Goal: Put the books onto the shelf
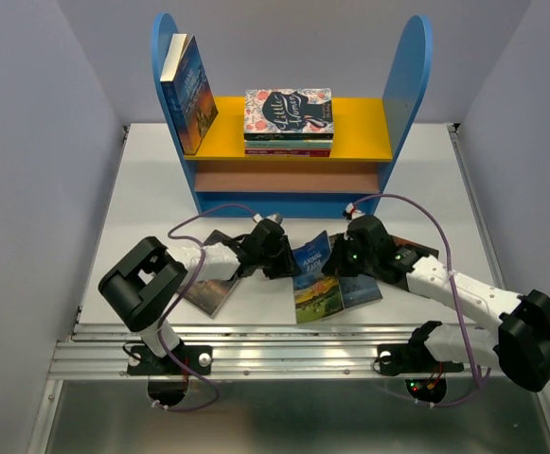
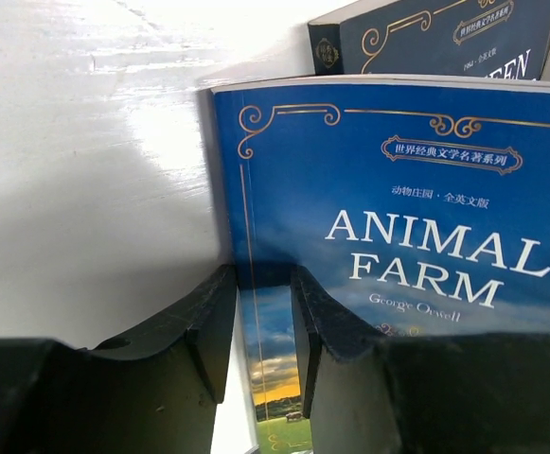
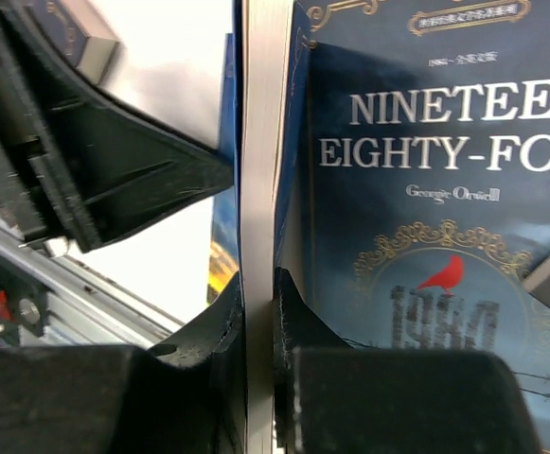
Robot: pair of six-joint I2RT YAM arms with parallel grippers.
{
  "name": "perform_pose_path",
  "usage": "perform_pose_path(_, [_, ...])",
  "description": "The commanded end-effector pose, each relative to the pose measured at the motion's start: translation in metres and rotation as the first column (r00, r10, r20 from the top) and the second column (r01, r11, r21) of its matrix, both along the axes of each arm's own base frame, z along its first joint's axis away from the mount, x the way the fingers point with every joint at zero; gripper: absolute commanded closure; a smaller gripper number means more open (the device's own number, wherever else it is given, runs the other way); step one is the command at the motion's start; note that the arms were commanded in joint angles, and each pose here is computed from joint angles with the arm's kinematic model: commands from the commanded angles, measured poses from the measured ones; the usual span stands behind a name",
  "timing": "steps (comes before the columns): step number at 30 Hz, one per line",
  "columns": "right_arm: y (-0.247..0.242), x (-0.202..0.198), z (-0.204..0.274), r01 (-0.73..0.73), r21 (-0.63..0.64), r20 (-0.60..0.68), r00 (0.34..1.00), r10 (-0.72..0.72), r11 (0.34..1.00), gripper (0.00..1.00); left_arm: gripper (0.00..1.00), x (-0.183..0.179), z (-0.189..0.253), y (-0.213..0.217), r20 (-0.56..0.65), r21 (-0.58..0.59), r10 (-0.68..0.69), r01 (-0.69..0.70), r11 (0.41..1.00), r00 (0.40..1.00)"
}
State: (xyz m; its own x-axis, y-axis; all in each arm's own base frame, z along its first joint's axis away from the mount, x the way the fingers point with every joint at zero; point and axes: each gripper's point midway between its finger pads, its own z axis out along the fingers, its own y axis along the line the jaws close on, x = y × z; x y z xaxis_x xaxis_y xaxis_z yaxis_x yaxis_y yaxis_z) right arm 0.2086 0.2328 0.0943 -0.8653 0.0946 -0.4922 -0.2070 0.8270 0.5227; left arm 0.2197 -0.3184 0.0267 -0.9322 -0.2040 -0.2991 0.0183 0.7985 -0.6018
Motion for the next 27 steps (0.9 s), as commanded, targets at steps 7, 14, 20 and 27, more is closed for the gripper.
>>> perform_pose_path(7, [-0.010, 0.038, 0.113, 0.070, 0.123, 0.400, 0.910, -0.114, 0.990, 0.99, 0.49, 0.006, 0.077, -0.002, 0.195, -0.090, -0.006, 0.024, 0.996, 0.981])
perform_pose_path(14, [-0.020, 0.030, 0.199, 0.015, 0.226, 0.573, 0.807, -0.145, 0.974, 0.99, 0.01, 0.017, 0.173, 0.024, 0.466, -0.136, 0.050, 0.015, 0.991, 0.884])
perform_pose_path(20, [-0.008, 0.014, 0.260, -0.141, 0.259, 0.668, 0.740, -0.072, 0.956, 0.99, 0.01, 0.004, 0.255, 0.063, 0.654, -0.252, 0.135, 0.046, 0.967, 0.744])
perform_pose_path(27, [0.005, -0.016, 0.312, -0.329, 0.361, 0.745, 0.665, -0.057, 0.873, 0.99, 0.01, -0.013, 0.309, 0.108, 0.769, -0.385, 0.234, 0.139, 0.912, 0.594])
